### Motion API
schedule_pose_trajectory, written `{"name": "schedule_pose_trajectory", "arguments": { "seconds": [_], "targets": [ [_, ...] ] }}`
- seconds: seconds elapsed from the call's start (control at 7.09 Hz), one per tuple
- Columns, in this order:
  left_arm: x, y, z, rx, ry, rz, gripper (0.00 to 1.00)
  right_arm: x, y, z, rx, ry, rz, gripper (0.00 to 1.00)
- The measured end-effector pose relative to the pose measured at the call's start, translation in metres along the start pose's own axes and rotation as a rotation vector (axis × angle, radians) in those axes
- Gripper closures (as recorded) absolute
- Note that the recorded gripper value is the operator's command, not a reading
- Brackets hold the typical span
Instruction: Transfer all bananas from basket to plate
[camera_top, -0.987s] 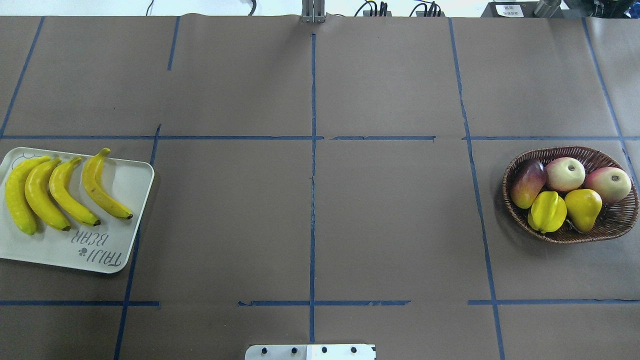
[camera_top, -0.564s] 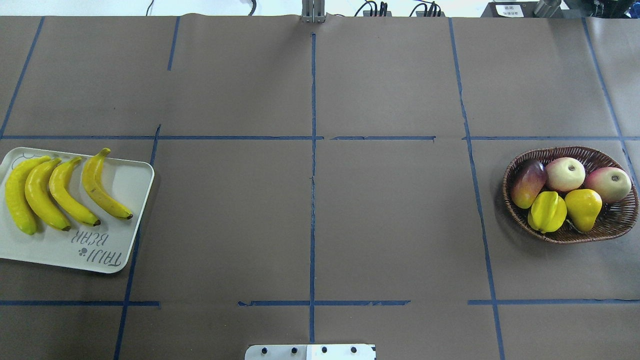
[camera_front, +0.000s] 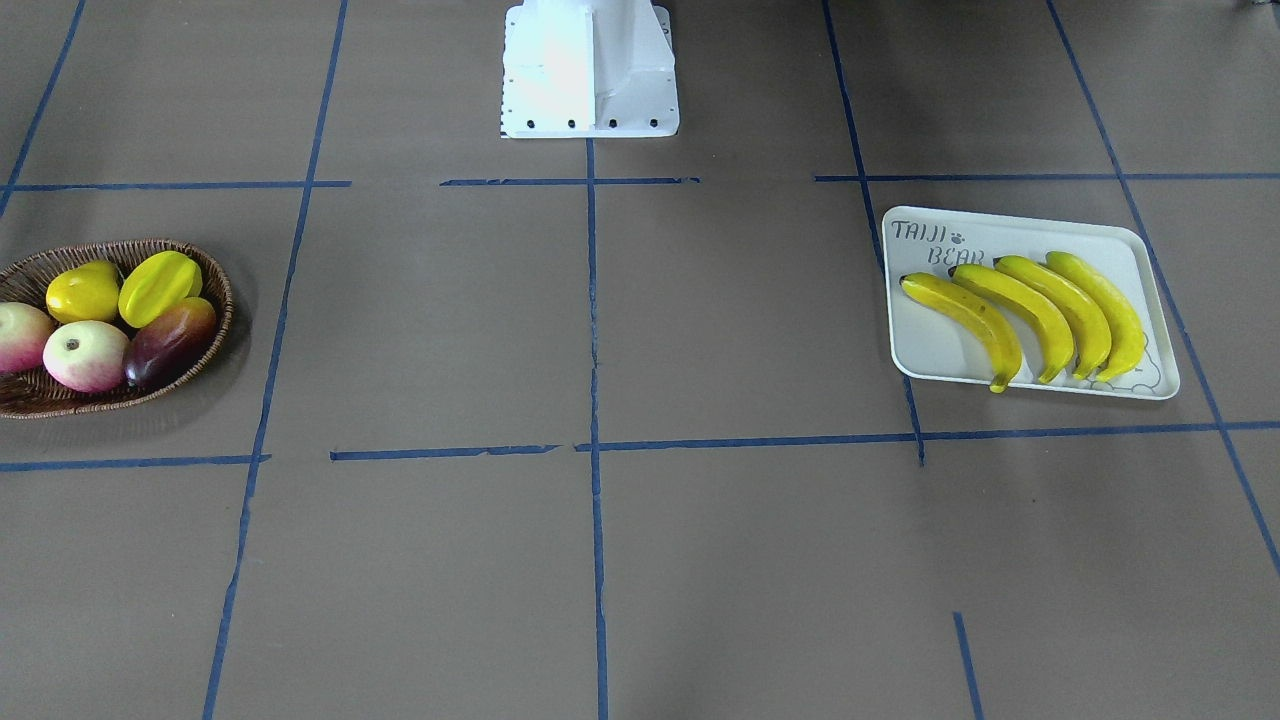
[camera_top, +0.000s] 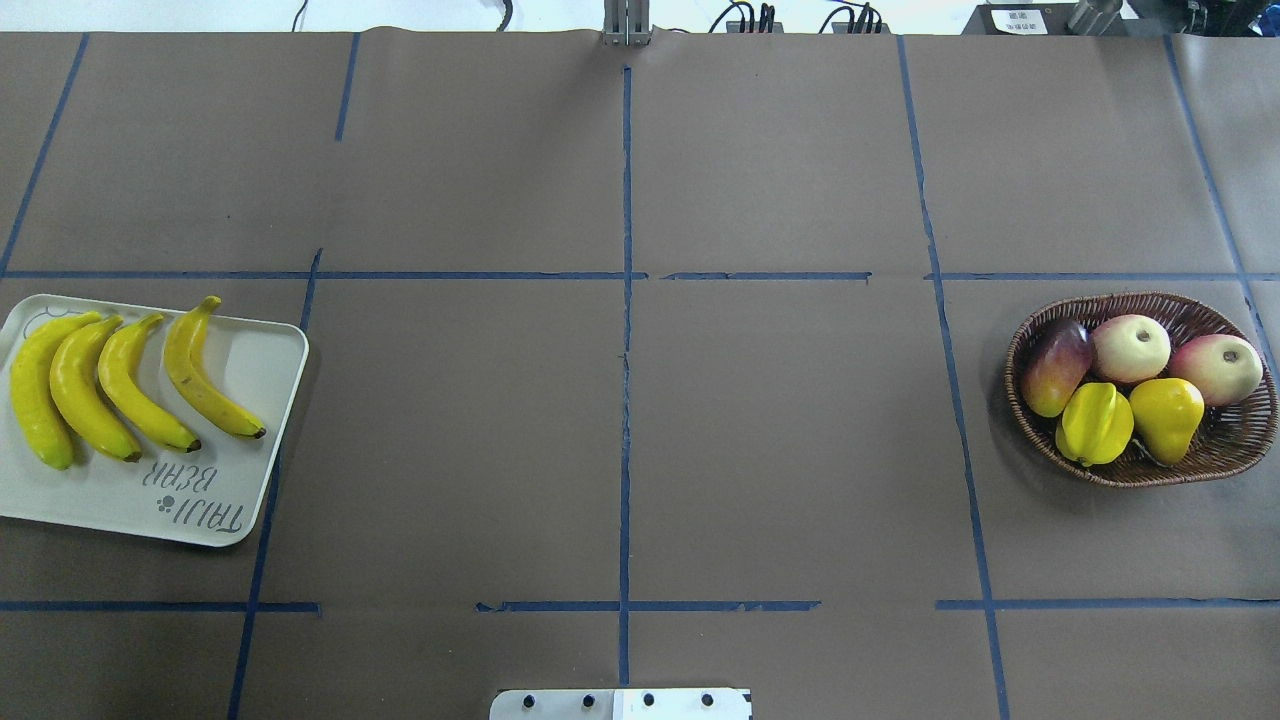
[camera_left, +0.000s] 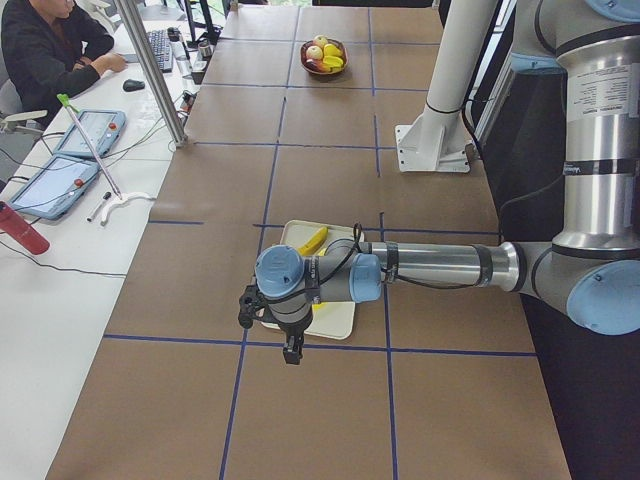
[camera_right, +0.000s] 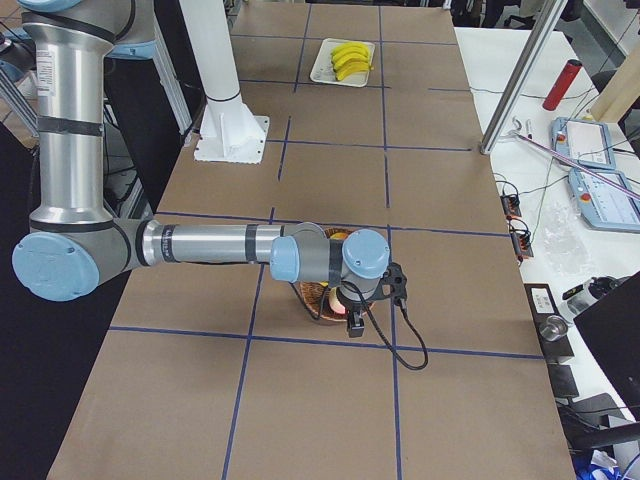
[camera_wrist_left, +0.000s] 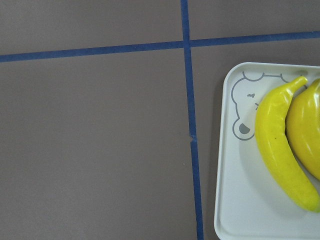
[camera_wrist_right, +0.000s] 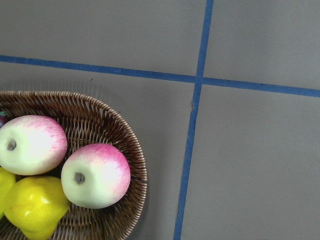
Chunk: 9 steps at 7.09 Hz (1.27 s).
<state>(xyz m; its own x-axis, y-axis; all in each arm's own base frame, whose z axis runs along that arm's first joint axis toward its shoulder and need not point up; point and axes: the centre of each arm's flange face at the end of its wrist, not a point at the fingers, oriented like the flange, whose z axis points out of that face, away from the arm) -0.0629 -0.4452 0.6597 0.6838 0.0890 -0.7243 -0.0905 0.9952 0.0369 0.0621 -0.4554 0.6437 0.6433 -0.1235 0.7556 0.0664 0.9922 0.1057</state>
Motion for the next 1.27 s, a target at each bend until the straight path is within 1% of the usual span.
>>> {"name": "schedule_pose_trajectory", "arguments": {
  "seconds": [0.28,0.71,1.27],
  "targets": [
    [0.002,-0.003,-0.002,0.011,-0.002,0.007,0.0,0.008,0.003,-0.005,0.014,0.002,0.018,0.0],
    [0.01,-0.016,-0.012,0.031,-0.004,-0.003,0.0,0.012,0.006,-0.008,0.019,0.002,0.03,0.0],
    [0.009,-0.02,-0.012,0.032,-0.004,-0.009,0.0,0.014,0.006,-0.01,0.023,0.003,0.035,0.0]
  ]
}}
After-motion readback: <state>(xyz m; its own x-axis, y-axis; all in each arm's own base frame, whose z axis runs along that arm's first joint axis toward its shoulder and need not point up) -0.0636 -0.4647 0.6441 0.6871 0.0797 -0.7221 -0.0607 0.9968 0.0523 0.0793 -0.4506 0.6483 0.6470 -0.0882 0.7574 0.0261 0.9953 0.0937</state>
